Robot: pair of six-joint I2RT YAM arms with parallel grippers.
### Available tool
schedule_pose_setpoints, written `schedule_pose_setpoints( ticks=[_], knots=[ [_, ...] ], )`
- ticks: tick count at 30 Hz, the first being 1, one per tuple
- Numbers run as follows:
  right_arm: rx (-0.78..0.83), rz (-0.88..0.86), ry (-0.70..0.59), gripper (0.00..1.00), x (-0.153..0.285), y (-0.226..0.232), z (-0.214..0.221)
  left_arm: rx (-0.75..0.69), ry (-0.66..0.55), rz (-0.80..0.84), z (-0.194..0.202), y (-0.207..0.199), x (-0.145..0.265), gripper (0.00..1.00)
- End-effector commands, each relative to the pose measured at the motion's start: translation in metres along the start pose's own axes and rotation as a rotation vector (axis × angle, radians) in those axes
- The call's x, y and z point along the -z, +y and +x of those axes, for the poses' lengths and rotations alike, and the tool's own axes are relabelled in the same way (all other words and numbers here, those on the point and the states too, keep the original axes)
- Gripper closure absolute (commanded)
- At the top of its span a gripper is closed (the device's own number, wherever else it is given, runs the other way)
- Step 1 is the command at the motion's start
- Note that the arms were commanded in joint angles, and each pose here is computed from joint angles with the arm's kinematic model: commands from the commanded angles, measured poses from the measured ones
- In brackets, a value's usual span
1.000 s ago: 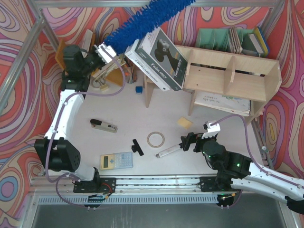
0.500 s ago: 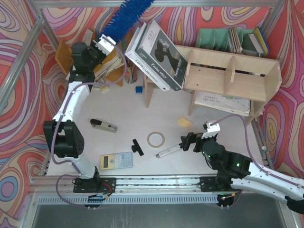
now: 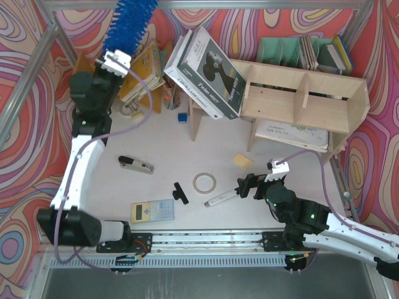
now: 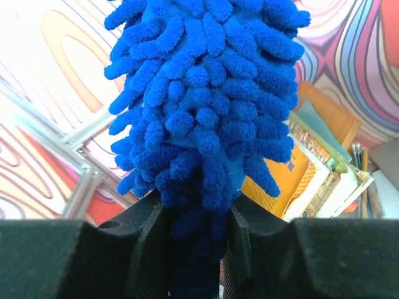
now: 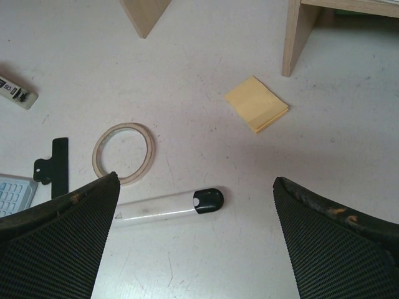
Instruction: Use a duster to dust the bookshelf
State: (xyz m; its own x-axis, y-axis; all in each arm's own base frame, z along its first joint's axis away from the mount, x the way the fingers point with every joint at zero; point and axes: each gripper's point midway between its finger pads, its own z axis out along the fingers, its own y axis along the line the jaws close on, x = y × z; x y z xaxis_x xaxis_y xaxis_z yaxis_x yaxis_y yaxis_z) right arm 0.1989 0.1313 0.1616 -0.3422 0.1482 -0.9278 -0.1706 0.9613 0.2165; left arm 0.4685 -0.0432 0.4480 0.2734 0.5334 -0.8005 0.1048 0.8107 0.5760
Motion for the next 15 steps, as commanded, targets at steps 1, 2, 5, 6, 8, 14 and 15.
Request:
schedule_pose_setpoints(
  ticks=[1, 2, 5, 6, 8, 14, 15],
  knots=[
    [-0.030, 0.006, -0.034, 0.02, 0.003, -0.001, -0.012, 0.043, -0.129, -0.055, -0.057, 0.014, 0.043, 1.00],
    [-0.034, 0.005, -0.037, 0.02, 0.003, -0.001, -0.012, 0.042, -0.103, -0.007, -0.059, 0.004, 0.052, 1.00],
    [-0.040, 0.005, -0.043, 0.02, 0.004, -0.002, -0.013, 0.067, -0.076, 0.089, -0.067, -0.027, 0.079, 1.00],
    [-0.042, 0.005, -0.045, 0.02, 0.004, -0.002, -0.013, 0.078, -0.081, 0.112, -0.072, -0.036, 0.089, 1.00],
    [-0.044, 0.004, -0.044, 0.02, 0.005, -0.003, -0.013, 0.105, -0.055, 0.156, -0.077, -0.053, 0.106, 1.00],
    [-0.044, 0.006, -0.044, 0.01, 0.005, -0.003, -0.013, 0.311, 0.011, 0.162, -0.090, -0.084, 0.153, 1.00],
    [-0.044, 0.007, -0.045, 0.02, 0.004, -0.003, -0.014, 0.367, 0.042, 0.146, -0.089, -0.085, 0.159, 1.00]
  ],
)
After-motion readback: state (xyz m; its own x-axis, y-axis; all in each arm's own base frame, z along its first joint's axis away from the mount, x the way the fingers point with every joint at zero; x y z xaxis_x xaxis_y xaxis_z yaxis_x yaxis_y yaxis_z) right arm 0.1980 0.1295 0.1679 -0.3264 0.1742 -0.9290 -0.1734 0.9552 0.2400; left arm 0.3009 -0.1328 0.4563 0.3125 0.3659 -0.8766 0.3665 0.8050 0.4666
